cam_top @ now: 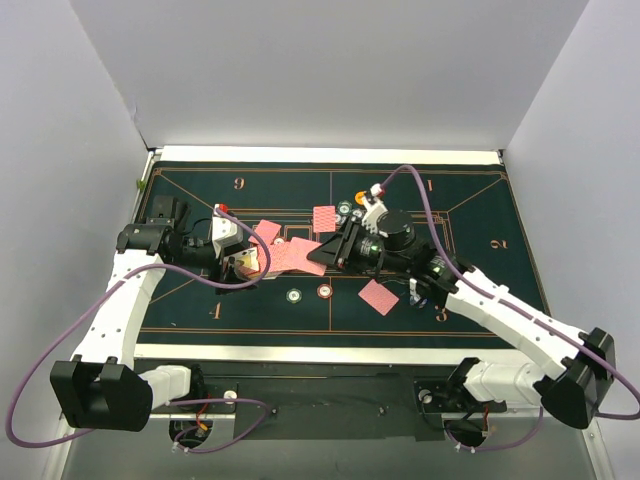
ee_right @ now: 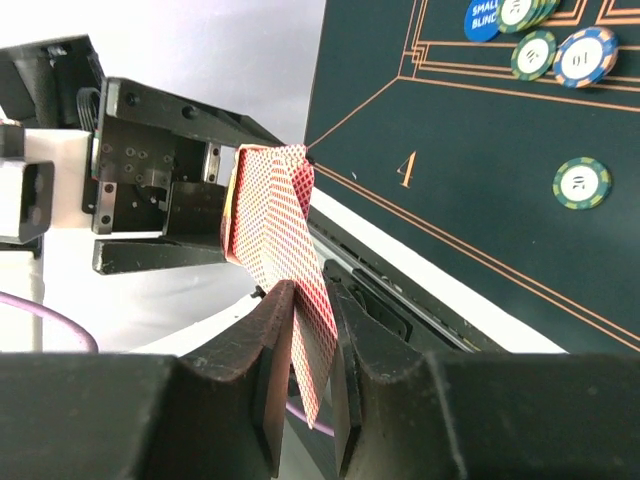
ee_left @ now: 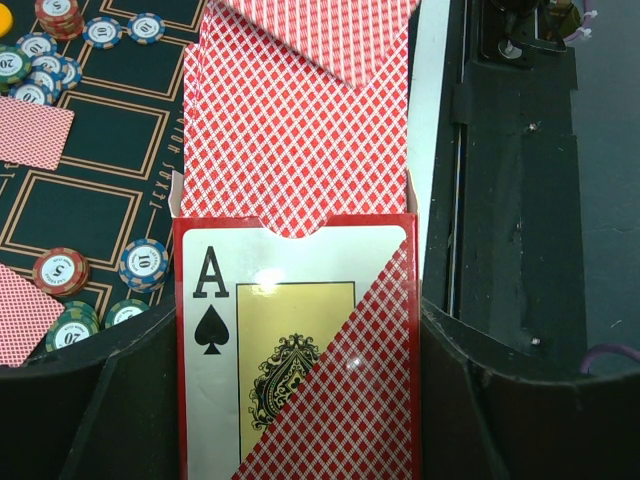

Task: Distribute texas hold em gaming equipment

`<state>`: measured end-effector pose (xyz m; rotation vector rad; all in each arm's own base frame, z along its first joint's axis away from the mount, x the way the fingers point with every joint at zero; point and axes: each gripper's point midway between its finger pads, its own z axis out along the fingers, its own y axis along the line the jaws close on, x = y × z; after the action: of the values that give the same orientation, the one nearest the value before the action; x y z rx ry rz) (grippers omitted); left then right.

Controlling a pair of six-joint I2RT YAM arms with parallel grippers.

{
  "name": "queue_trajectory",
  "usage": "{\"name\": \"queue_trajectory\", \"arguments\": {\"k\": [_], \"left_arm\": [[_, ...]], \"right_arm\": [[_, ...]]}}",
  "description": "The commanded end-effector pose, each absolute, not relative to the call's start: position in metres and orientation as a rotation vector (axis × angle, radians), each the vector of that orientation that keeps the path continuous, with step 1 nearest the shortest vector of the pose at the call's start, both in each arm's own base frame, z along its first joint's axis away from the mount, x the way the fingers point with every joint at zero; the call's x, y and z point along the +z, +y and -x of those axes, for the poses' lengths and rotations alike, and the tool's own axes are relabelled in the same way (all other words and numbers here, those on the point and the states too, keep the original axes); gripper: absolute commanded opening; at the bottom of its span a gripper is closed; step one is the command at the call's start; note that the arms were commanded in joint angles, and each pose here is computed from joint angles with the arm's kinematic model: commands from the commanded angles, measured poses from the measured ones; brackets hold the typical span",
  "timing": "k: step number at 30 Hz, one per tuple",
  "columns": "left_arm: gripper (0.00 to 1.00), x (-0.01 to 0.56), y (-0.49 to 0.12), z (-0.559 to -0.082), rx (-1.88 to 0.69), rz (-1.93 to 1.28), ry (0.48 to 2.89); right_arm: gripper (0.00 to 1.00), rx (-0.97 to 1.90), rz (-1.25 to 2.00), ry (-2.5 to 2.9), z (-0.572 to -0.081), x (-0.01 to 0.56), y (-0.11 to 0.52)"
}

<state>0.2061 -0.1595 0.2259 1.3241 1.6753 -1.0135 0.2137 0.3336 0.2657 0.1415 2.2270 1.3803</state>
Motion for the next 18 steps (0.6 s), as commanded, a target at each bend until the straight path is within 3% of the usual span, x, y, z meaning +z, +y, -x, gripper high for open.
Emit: {"name": "queue_trajectory", "arguments": {"k": [1,11,18], "left_arm": [[0.00,0.252,-0.165,-0.205,-1.015,-1.317,1.569],[0.00,0.254,-0.165,-0.205,-1.012,-1.315,1.567],[0.00,0.256,-0.165,-0.204,-1.015,-1.312,1.566]], "right_arm": [[0.16,1.376,-0.150,2.165,-0.218,0.282,0.313],[0.05,1.361,-0.218,2.082,-0.248,0.310,0.276],[0.01,1.350,-0.260,2.114,-0.302,0.282,0.286]]}}
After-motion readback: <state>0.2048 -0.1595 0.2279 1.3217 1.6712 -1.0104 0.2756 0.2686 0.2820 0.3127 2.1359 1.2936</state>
